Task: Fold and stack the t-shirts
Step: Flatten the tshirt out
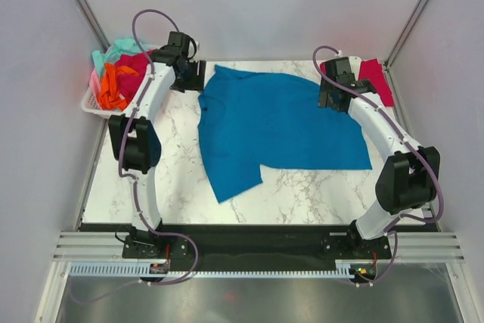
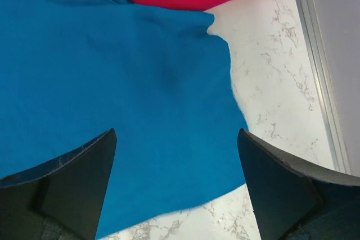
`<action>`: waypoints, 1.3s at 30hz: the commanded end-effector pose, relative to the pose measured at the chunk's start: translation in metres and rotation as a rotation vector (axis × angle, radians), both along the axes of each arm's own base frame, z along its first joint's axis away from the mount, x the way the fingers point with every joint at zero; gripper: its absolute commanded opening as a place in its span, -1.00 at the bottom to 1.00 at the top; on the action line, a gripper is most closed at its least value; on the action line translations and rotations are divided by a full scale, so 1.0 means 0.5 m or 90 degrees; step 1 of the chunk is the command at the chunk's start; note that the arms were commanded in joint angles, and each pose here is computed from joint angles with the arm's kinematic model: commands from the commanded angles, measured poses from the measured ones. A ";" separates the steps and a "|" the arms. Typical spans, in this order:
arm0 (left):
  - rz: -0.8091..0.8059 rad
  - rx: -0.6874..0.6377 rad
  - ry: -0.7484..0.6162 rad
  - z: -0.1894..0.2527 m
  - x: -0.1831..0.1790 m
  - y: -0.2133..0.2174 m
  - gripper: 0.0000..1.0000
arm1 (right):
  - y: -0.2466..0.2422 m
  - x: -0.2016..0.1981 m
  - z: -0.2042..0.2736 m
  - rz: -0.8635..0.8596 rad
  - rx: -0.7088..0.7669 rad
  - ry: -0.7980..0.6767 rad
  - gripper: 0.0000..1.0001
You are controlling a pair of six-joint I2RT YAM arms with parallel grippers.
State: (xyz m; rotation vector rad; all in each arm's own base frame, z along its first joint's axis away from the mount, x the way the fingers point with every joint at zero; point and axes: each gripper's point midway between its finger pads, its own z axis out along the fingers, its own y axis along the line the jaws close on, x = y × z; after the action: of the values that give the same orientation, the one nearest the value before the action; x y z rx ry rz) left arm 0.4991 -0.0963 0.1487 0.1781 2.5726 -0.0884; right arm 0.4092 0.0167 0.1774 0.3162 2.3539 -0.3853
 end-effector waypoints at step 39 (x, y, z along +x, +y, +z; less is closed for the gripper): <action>0.180 -0.159 0.089 -0.200 -0.411 -0.068 -0.96 | -0.040 -0.226 -0.187 -0.080 0.231 0.002 0.96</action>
State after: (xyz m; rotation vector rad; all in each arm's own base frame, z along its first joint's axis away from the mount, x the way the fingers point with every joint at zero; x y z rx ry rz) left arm 0.3114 -0.1424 0.0250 -0.2084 2.7119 -0.3533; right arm 0.3012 0.0055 0.0917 0.5145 2.4254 -0.0346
